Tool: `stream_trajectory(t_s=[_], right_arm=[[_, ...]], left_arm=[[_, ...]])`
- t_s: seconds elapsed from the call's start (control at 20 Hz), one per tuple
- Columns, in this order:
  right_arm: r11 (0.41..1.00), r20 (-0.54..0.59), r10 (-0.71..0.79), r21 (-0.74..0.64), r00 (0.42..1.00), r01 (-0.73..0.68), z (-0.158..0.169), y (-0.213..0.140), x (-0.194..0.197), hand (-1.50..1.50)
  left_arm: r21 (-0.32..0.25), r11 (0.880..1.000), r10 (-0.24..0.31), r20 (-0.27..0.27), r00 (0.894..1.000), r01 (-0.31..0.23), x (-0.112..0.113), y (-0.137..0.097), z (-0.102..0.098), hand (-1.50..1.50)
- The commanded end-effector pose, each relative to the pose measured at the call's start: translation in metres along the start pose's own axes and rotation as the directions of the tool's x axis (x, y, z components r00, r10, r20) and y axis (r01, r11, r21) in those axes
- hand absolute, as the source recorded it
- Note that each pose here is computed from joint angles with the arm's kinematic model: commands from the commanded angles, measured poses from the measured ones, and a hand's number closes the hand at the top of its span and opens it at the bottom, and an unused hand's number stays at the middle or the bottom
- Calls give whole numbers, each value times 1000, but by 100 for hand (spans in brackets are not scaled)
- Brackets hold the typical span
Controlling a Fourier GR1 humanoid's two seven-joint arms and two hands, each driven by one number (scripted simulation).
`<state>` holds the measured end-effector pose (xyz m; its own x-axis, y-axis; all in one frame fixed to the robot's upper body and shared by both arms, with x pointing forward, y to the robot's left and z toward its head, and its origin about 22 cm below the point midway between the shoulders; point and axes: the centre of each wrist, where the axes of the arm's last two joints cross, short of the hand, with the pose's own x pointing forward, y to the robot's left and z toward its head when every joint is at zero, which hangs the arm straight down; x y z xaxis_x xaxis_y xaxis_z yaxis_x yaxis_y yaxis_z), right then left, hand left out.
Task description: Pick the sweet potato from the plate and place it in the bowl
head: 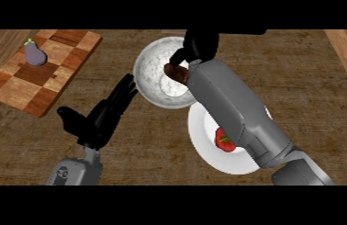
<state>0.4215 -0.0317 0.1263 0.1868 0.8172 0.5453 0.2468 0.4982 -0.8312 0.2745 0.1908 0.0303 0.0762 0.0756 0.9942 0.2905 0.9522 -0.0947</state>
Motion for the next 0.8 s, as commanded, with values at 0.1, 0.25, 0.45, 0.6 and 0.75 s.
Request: stream_trajectory(t_s=[0.1, 0.25, 0.45, 0.6, 0.75], right_arm=[[873, 169, -412, -210, 896, 441, 8, -25, 10, -150], [807, 274, -514, -165, 813, 566, 34, -29, 10, -150], [740, 353, -599, -99, 719, 665, 84, -25, 7, -150], [692, 371, -662, -32, 651, 721, 125, -31, -3, -150], [668, 456, -661, -5, 596, 744, 164, -39, -11, -150]], left_arm=[[0, 1000, 20, -11, 1000, -20, 2, 2, 0, 0], [43, 999, 0, -12, 1000, 1, 8, 22, 3, 0], [58, 998, 12, -23, 1000, -10, -2, 7, 6, 0], [86, 996, 24, -23, 999, -22, -2, 16, 6, 0], [89, 996, 9, -31, 999, -6, -9, 26, 20, 0]])
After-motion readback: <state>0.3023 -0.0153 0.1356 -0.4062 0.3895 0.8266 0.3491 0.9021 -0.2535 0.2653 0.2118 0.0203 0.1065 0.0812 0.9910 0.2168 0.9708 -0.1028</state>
